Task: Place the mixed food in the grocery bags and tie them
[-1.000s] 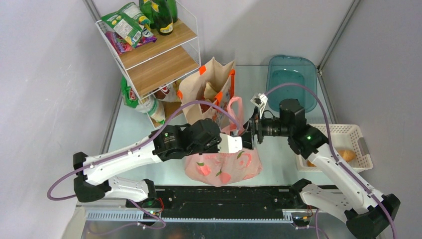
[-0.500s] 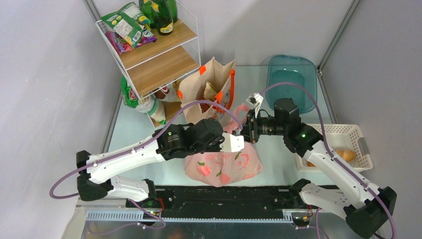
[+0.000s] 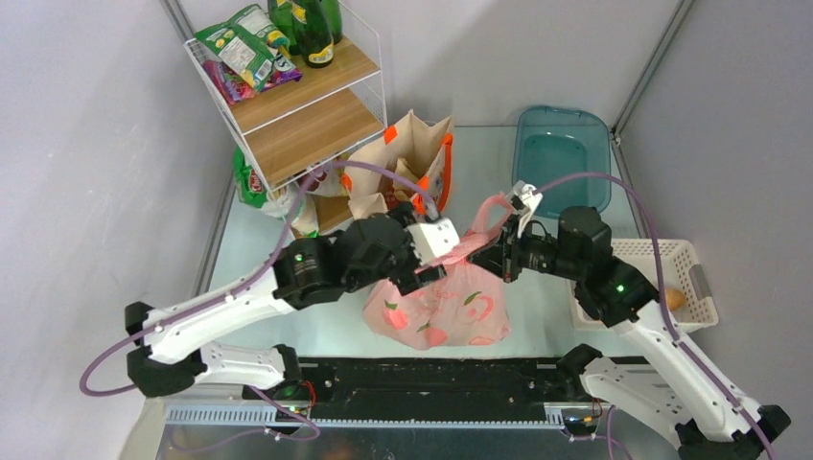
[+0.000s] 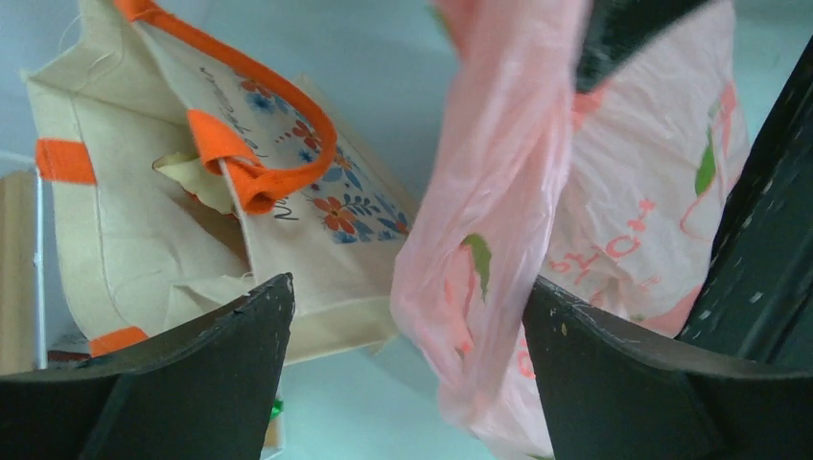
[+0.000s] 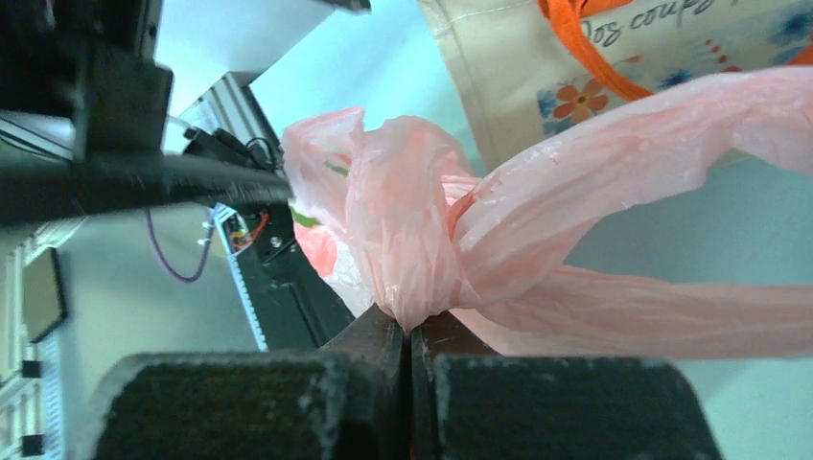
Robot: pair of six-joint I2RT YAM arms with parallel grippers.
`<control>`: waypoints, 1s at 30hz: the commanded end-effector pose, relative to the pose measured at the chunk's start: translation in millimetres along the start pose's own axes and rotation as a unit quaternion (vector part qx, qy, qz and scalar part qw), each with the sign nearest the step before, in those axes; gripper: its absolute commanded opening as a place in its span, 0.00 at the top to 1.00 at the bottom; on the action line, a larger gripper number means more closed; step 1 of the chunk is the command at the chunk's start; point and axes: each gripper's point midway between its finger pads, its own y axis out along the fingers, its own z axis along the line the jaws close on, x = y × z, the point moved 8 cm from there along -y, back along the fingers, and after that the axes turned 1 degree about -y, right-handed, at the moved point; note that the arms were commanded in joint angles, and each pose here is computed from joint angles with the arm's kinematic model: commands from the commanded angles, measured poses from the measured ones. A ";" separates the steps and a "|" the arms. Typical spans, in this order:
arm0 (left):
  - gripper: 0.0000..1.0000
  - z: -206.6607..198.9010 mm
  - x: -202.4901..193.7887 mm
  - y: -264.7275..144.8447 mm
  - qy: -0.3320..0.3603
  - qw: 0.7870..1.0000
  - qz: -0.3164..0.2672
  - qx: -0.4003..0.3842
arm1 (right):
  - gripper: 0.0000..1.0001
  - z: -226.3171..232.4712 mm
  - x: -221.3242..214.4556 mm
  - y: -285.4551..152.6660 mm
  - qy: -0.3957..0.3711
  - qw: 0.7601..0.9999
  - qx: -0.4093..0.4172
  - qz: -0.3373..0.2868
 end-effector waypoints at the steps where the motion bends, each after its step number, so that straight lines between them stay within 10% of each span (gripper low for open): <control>1: 0.08 31.9 30.9 -23.4 -0.186 0.975 -0.124 -0.008 | 1.00 -2.5 2.5 -12.1 -0.046 0.998 -0.036 -0.016; 30: 0.16 59.2 101.6 41.3 -0.412 0.874 -0.181 -0.183 | 1.00 17.1 -18.3 -6.0 -0.073 0.992 0.096 0.047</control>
